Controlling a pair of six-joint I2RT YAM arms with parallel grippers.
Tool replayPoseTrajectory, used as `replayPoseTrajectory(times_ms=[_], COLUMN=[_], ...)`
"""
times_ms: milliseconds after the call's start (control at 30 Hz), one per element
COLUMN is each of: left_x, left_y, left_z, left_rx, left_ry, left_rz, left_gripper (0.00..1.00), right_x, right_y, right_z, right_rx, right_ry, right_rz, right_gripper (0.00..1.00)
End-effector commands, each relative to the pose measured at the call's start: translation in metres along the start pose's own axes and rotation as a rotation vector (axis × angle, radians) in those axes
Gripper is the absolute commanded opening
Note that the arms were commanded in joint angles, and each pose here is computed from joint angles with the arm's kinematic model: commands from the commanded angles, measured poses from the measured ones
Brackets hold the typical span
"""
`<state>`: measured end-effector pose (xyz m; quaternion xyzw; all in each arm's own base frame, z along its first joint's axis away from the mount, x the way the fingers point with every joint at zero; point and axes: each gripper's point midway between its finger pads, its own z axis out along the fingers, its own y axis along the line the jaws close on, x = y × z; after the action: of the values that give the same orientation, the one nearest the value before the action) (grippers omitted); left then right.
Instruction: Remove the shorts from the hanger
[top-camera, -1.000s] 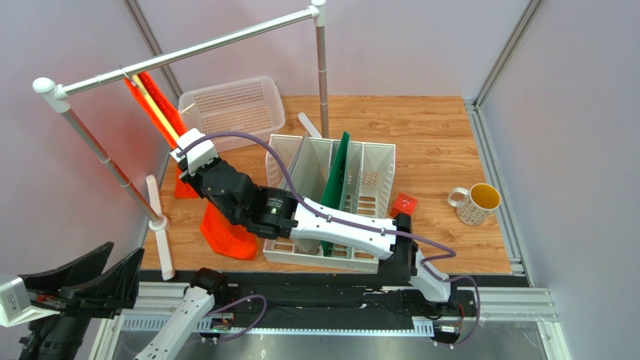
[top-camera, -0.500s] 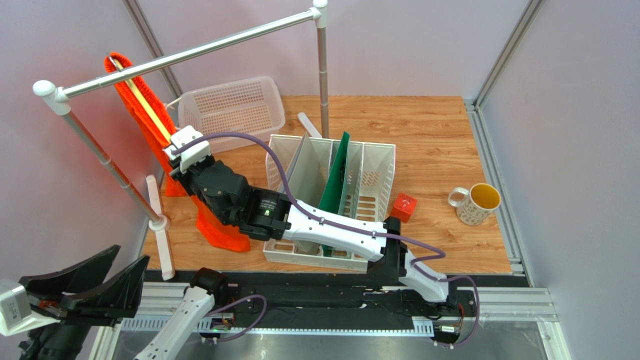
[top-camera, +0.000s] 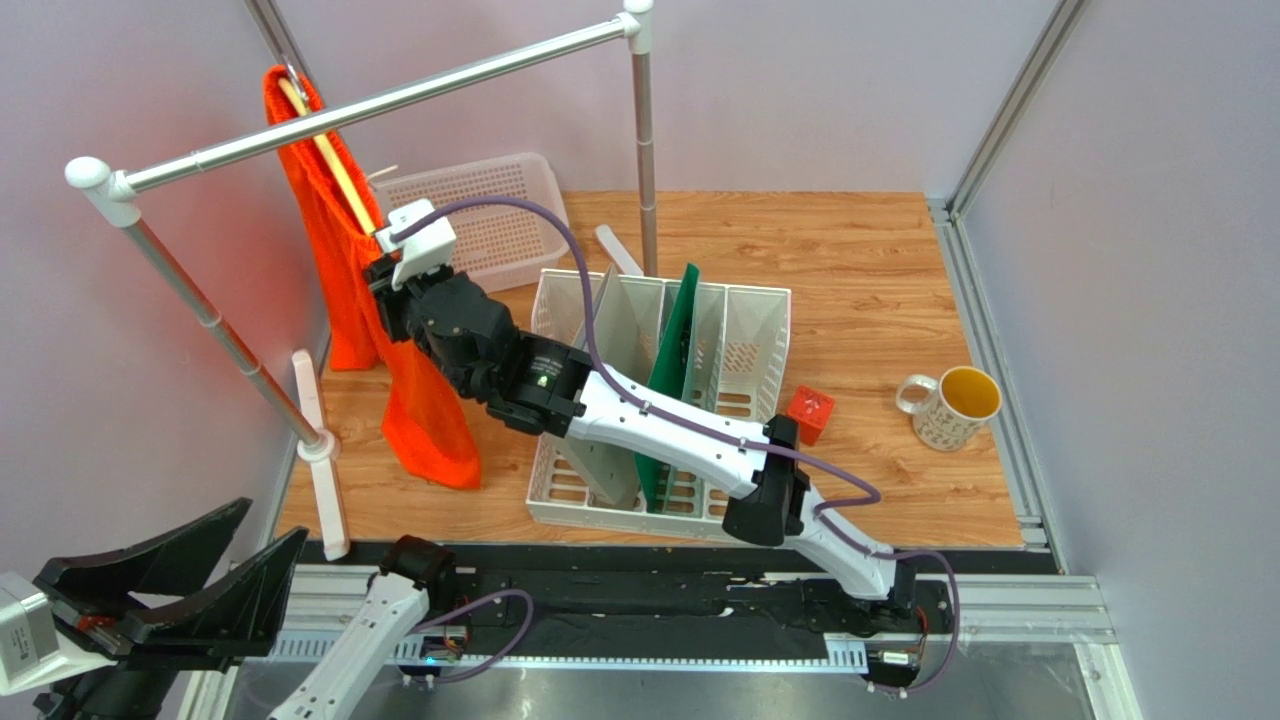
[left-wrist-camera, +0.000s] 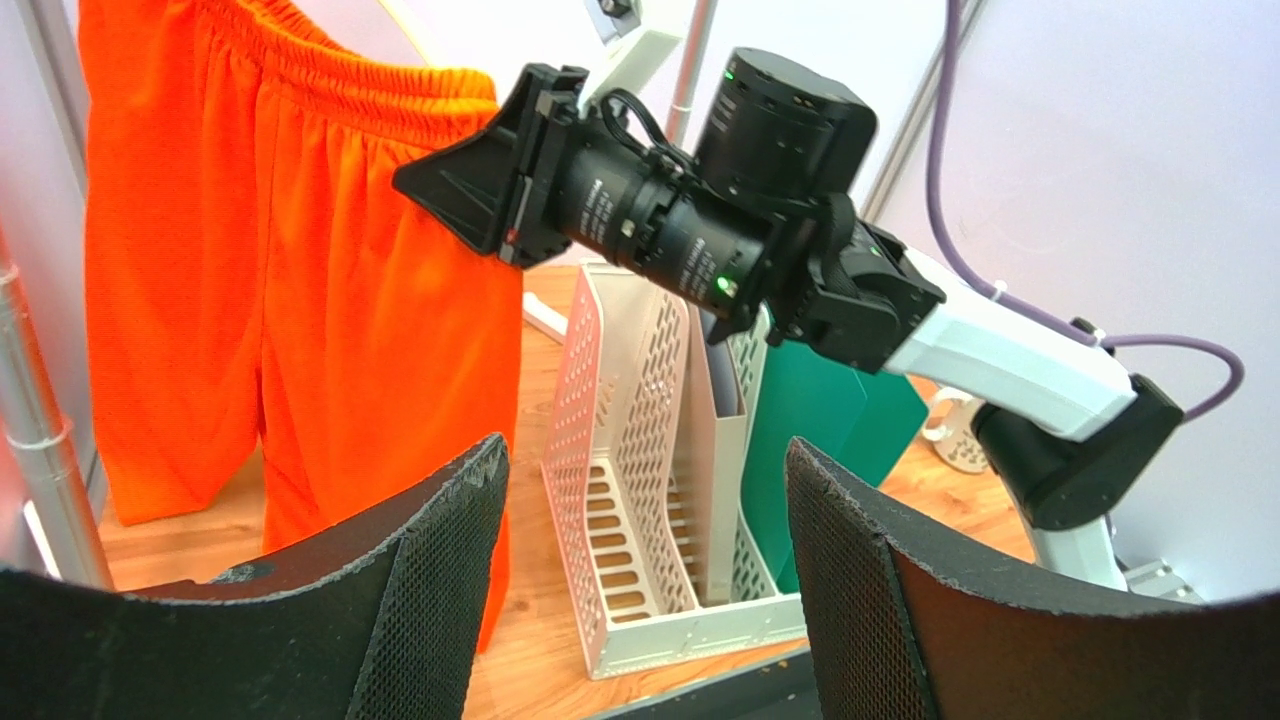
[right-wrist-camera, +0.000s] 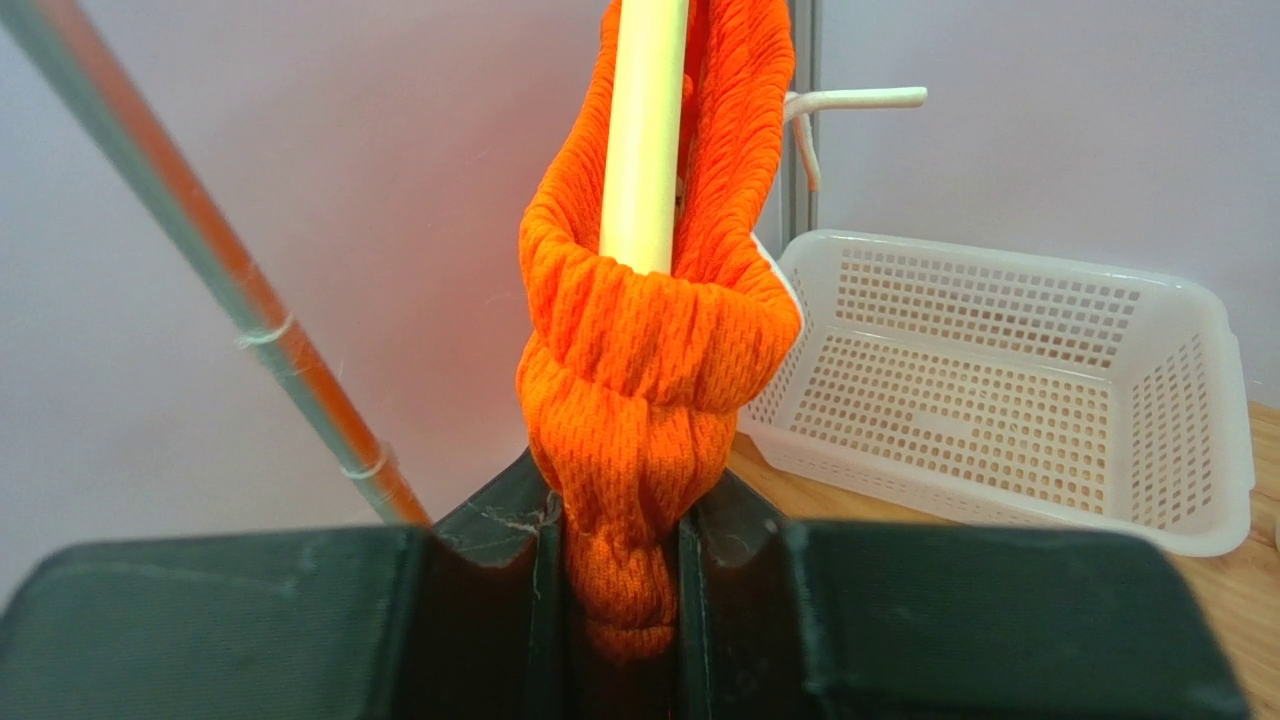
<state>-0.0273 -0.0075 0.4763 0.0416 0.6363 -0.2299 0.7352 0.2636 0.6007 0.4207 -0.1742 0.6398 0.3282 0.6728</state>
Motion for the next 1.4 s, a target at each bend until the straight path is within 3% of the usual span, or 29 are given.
replayPoseTrajectory(times_ms=[0, 133, 467, 767, 1100, 1367], left_x=[0.065, 0.067, 0.07, 0.075, 0.068, 0.058], left_y=[0.011, 0.012, 0.014, 0.022, 0.02, 0.014], left_z=[-0.007, 0.002, 0.034, 0.093, 0.135, 0.145], left_rx=[-0.035, -0.04, -0.069, -0.152, -0.214, -0.23], left_ry=[0.306, 0.305, 0.344, 0.485, 0.545, 0.487], left_rz=[0.006, 0.002, -0.04, -0.08, -0.169, -0.284], left_gripper=[0.73, 0.72, 0.72, 0.69, 0.71, 0.71], right_x=[-0.076, -0.07, -0.031, -0.011, -0.008, -0.017], right_y=[-0.007, -0.013, -0.016, -0.025, -0.014, -0.001], right_z=[0.001, 0.011, 0.008, -0.003, -0.056, -0.089], right_rx=[-0.032, -0.051, -0.097, -0.132, -0.232, -0.28], right_ry=[-0.184, -0.177, -0.013, 0.121, 0.255, 0.248], right_rz=[0.162, 0.188, 0.139, 0.205, 0.224, 0.158], right_gripper=[0.0, 0.0, 0.0, 0.0, 0.0, 0.0])
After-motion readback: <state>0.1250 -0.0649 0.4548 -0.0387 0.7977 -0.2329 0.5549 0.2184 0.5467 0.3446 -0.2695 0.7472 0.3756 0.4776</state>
